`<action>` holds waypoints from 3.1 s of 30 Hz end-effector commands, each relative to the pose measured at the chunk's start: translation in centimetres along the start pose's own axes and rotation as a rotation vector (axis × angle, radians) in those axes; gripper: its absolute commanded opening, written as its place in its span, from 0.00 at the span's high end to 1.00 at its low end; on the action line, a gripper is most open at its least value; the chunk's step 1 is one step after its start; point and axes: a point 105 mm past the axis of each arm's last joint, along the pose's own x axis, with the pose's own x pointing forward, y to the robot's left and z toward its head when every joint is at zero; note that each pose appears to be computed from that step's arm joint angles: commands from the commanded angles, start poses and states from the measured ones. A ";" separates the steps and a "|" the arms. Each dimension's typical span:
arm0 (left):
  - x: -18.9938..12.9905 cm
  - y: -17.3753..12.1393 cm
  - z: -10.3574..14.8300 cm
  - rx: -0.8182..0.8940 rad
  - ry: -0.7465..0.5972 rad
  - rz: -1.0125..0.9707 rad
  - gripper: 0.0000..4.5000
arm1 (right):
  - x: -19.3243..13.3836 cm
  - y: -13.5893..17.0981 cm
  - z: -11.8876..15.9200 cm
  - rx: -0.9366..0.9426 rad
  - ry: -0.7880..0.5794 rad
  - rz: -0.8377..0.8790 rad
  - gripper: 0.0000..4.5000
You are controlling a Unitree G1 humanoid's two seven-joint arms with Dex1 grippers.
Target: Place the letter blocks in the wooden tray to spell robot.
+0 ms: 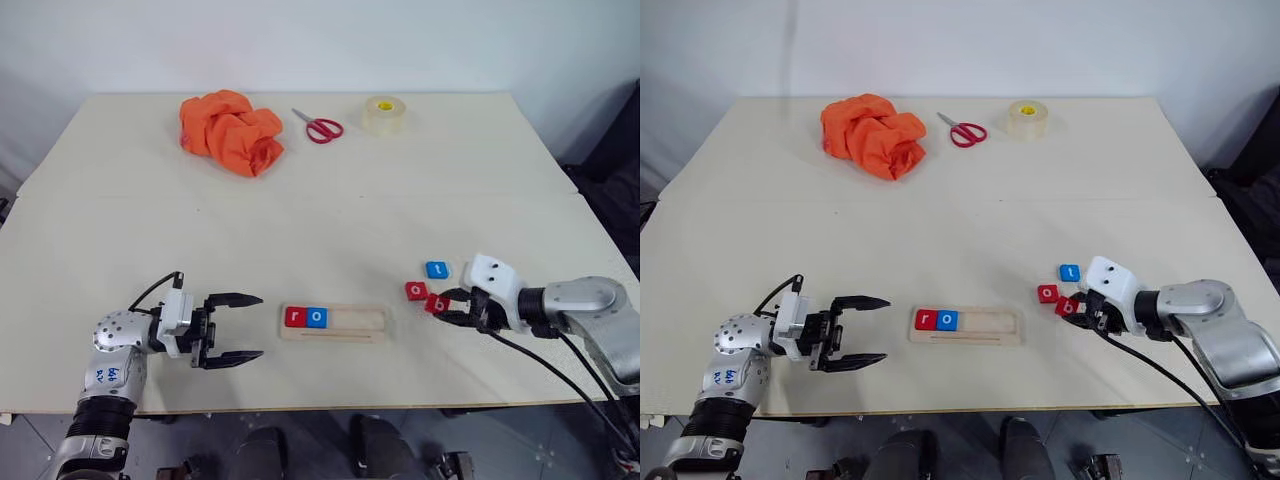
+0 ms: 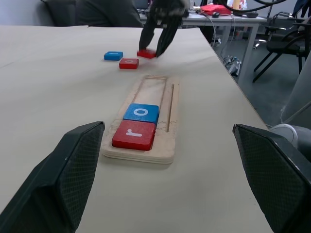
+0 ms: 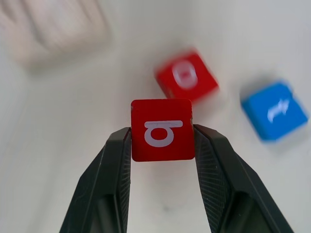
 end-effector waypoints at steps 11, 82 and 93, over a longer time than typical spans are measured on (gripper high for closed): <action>-0.6 0.2 0.6 0.040 0.000 0.016 0.00 | 5.1 3.8 8.1 -0.062 -0.022 0.156 0.68; -0.7 0.4 1.0 0.060 -0.006 0.094 0.00 | 8.6 5.6 11.9 -0.264 -0.124 0.242 0.82; -0.9 -0.1 1.1 0.062 -0.001 0.111 0.00 | 11.1 4.4 9.4 -0.289 -0.056 0.235 0.99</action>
